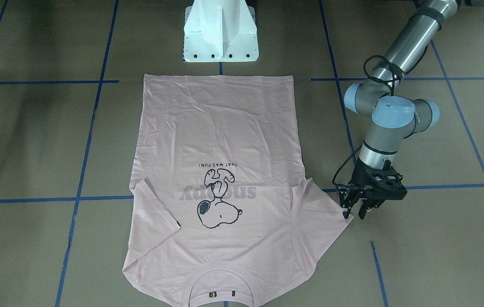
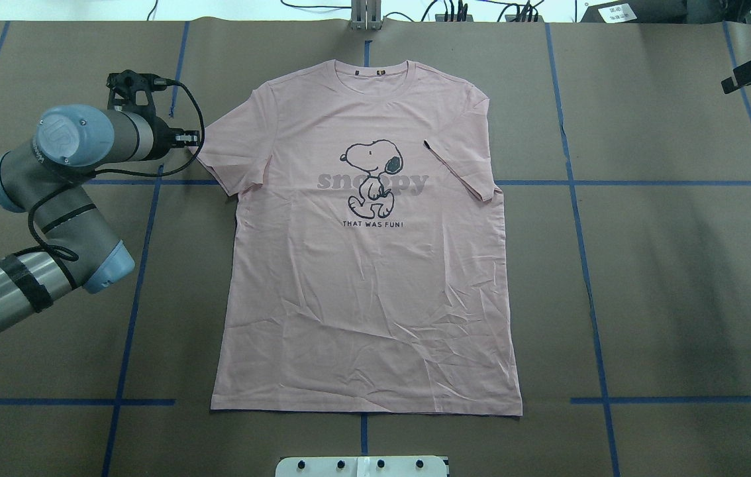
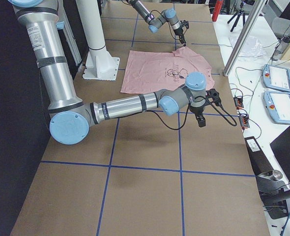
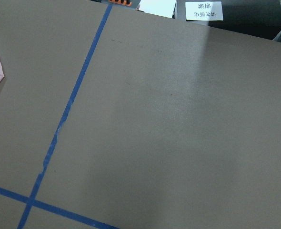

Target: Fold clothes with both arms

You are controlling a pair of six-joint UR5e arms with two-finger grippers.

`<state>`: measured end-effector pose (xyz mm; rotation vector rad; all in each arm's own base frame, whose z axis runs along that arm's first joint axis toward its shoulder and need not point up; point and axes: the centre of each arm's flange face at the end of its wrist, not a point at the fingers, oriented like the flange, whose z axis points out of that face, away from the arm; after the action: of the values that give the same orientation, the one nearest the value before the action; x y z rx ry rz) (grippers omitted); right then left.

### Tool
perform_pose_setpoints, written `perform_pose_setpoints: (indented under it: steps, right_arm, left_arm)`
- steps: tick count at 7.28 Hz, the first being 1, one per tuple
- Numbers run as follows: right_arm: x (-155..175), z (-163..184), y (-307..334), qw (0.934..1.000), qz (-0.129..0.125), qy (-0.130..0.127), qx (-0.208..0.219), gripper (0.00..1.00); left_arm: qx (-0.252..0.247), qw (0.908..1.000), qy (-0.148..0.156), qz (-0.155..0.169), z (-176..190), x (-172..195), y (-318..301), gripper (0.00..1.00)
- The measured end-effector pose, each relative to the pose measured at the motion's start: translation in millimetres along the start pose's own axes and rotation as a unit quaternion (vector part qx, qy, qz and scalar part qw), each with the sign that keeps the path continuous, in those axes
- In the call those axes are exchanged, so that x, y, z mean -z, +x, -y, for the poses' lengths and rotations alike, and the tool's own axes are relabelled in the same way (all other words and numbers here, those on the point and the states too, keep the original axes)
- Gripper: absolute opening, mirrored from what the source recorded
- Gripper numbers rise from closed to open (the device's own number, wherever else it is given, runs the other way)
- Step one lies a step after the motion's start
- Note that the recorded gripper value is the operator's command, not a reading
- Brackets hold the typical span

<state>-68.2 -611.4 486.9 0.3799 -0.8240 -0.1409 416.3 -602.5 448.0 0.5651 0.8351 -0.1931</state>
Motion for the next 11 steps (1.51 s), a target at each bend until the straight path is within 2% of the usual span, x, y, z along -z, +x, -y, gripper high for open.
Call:
perform_pose_setpoints:
  steps: [4,6,9,10,11]
  right_arm:
    - [-0.1,-0.2,0.4,1.0,-0.001,0.0,0.0,1.0]
    - [0.0,-0.1,0.4,1.0,-0.001,0.0,-0.001,1.0]
    - [0.1,0.0,0.2,1.0,-0.002,0.001,-0.001,1.0]
    - [0.1,0.0,0.2,1.0,-0.002,0.001,-0.001,1.0]
    - [0.2,0.3,0.1,1.0,-0.002,0.001,-0.001,1.0]
  left_arm:
    - [-0.001,1.0,0.0,0.002,-0.7,-2.9,2.1,0.46]
    - [-0.002,1.0,-0.001,0.003,-1.2,-4.7,2.8,0.41]
    - [-0.003,1.0,-0.003,0.005,-4.0,-7.4,2.3,0.4]
    - [-0.003,1.0,-0.004,0.005,-5.2,-8.1,2.6,0.36]
    - [-0.004,1.0,-0.005,0.004,-6.8,-8.7,3.5,0.14]
